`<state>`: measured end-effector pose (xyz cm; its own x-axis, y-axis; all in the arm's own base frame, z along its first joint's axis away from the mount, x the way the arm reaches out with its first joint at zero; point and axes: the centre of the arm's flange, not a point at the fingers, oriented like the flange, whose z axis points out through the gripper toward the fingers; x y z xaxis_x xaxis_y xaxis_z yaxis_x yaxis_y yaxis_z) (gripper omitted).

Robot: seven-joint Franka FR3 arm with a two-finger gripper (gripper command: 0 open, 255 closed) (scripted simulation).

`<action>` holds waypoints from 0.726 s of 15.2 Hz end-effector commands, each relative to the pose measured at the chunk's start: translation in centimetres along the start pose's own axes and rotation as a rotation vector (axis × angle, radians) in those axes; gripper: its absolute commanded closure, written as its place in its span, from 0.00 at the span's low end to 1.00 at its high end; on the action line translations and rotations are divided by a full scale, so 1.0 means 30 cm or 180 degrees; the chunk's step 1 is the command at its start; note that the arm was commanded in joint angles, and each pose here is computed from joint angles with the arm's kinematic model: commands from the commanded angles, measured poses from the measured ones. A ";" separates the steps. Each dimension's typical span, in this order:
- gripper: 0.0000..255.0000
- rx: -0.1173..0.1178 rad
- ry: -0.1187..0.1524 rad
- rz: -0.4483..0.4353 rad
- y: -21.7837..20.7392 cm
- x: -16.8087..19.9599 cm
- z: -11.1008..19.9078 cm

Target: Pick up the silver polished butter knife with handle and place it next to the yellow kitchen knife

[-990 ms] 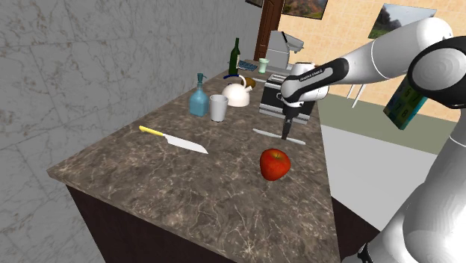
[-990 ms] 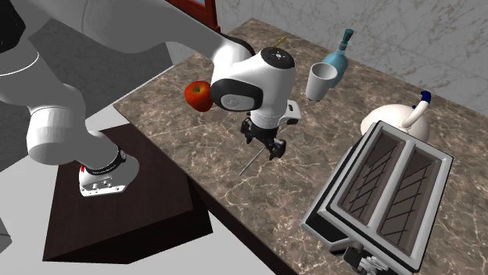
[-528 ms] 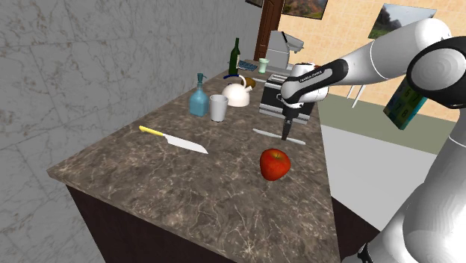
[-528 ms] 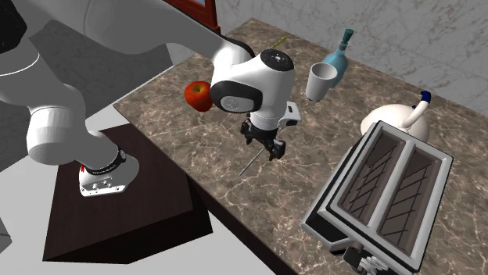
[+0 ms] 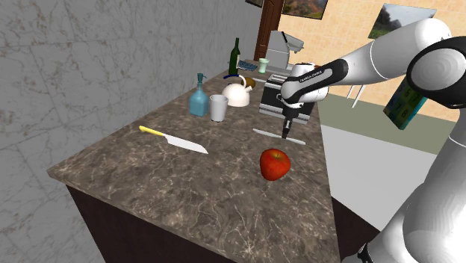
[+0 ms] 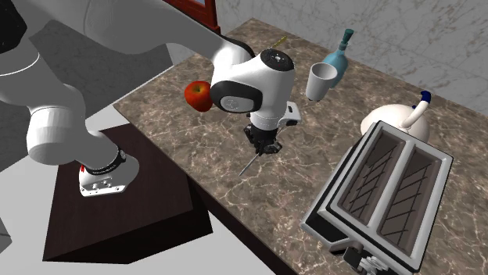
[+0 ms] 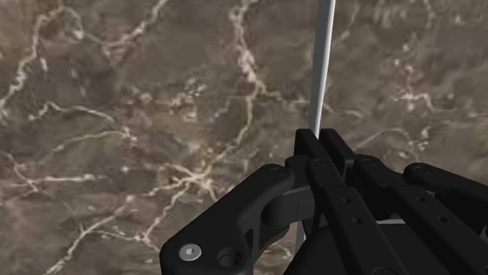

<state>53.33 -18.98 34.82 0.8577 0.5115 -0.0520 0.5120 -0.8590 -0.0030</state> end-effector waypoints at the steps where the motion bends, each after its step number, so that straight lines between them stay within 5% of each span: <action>1: 1.00 0.0000 0.0000 0.0000 0.000 0.000 0.000; 11: 1.00 0.0000 0.0000 0.0000 -0.001 -0.008 -0.158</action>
<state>53.34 -19.07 39.10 0.8577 0.5115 -0.0516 0.5121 -0.8589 -0.0027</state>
